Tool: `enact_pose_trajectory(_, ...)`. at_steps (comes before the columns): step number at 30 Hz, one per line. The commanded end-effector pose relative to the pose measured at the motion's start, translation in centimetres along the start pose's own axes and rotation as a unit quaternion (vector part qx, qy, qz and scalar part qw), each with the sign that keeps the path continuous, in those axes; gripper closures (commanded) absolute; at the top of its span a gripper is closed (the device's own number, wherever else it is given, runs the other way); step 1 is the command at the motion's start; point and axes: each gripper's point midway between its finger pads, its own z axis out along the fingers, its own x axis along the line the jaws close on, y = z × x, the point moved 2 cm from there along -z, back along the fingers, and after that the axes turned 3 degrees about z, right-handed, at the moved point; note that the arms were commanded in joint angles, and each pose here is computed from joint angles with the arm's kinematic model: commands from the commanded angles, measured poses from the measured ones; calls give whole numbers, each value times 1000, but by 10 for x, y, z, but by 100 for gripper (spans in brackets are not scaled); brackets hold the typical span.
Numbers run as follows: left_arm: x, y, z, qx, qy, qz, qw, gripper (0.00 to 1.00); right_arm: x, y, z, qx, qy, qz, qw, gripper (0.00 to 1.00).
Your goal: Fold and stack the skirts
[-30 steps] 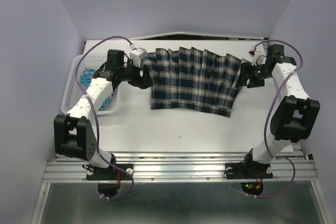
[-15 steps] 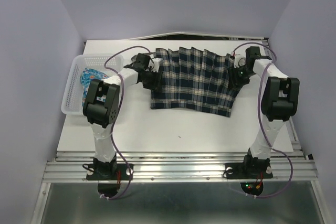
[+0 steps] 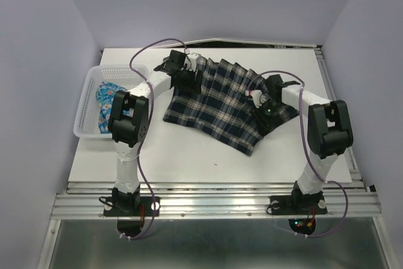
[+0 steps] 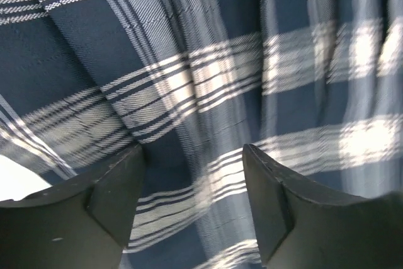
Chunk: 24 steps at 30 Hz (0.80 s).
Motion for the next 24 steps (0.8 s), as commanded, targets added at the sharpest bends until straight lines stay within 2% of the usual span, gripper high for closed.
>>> enact_pose_trajectory(1,-3,67,-63,-101,-8,26,995,23,64,1,-21,8,100,-40,994,46)
enact_pose_trajectory(4,-4,76,-92,-131,1,69,989,21,83,30,-47,-41,144,-27,988,41)
enact_pose_trajectory(6,1,68,-98,-127,24,77,989,20,82,60,-75,-94,133,-31,986,37)
enact_pose_trajectory(7,0,62,-105,-115,24,83,990,20,81,70,-83,-110,127,-30,985,31)
enact_pose_trajectory(9,-9,45,-105,-91,10,104,990,21,59,93,-104,-151,86,-22,985,30)
enact_pose_trajectory(11,-33,39,-120,-99,-8,156,983,21,34,98,-111,-155,46,-19,987,30)
enact_pose_trajectory(12,-36,18,-115,-78,14,174,981,21,12,98,-120,-162,28,-1,986,30)
enact_pose_trajectory(13,-75,23,-126,-108,7,222,969,21,-3,89,-112,-139,27,25,990,32)
enact_pose_trajectory(16,-112,-6,-125,-96,15,292,951,23,-53,60,-111,-113,17,93,989,34)
enact_pose_trajectory(17,-144,-20,-122,-88,-9,323,942,23,-64,52,-109,-103,9,105,989,34)
enact_pose_trajectory(19,-166,-39,-114,-65,-14,350,934,23,-89,26,-98,-74,-14,132,988,32)
enact_pose_trajectory(20,-191,-51,-112,-59,-35,369,927,23,-97,16,-94,-62,-29,140,988,31)
enact_pose_trajectory(24,-242,-87,-98,-35,-76,414,906,23,-115,-15,-65,-28,-58,149,987,28)
